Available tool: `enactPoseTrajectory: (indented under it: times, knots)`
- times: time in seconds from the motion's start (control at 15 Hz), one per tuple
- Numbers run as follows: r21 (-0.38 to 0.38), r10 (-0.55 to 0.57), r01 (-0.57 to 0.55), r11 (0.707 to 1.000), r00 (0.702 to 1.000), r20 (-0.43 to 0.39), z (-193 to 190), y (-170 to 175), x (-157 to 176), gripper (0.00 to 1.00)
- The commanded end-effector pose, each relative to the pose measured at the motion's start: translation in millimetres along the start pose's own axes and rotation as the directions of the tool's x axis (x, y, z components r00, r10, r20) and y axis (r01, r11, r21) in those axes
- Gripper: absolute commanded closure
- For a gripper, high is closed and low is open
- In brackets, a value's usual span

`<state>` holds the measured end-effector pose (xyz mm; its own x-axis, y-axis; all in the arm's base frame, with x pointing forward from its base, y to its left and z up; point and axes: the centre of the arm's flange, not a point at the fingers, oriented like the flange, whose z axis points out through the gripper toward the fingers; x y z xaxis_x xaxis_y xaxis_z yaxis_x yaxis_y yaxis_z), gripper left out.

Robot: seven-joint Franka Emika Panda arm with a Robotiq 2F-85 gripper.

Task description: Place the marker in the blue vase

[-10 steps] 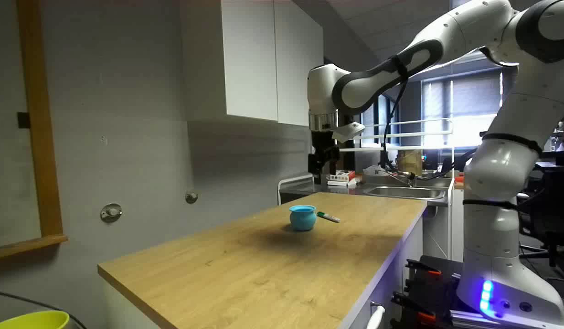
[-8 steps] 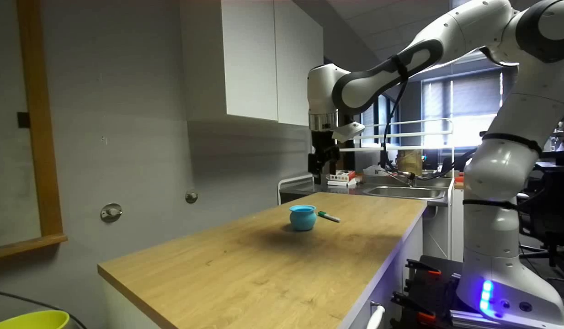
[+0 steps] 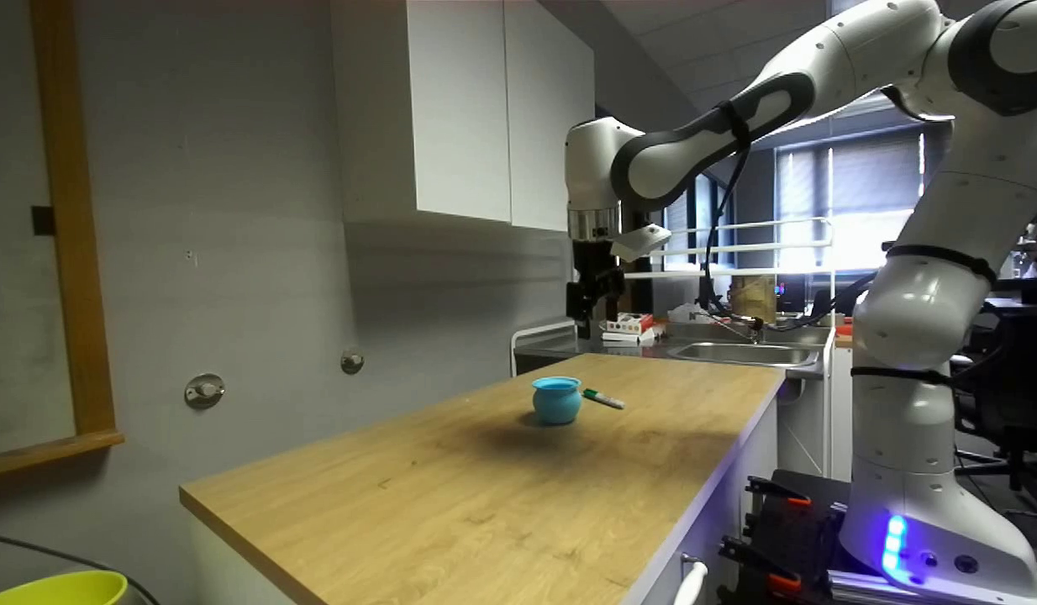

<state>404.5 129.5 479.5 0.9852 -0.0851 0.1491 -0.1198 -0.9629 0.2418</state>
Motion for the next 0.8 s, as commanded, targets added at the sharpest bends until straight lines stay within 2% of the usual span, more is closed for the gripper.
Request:
enactPoseTrajectory:
  times: [0.0, 0.07, 0.4, 0.73]
  knots:
    - [0.0, 0.0, 0.0, 1.0, 1.0, 0.0, 0, 0, 0, 0.0]
    - [0.0, 0.0, 0.0, 1.0, 1.0, 0.0, 0, 0, 0, 0.0]
    - [-0.053, -0.175, 0.174, 0.983, 0.985, -0.009, 8, -26, -26, 0.0]
    - [-0.103, -0.175, 0.171, 0.98, 0.984, -0.036, 13, -6, -21, 0.0]
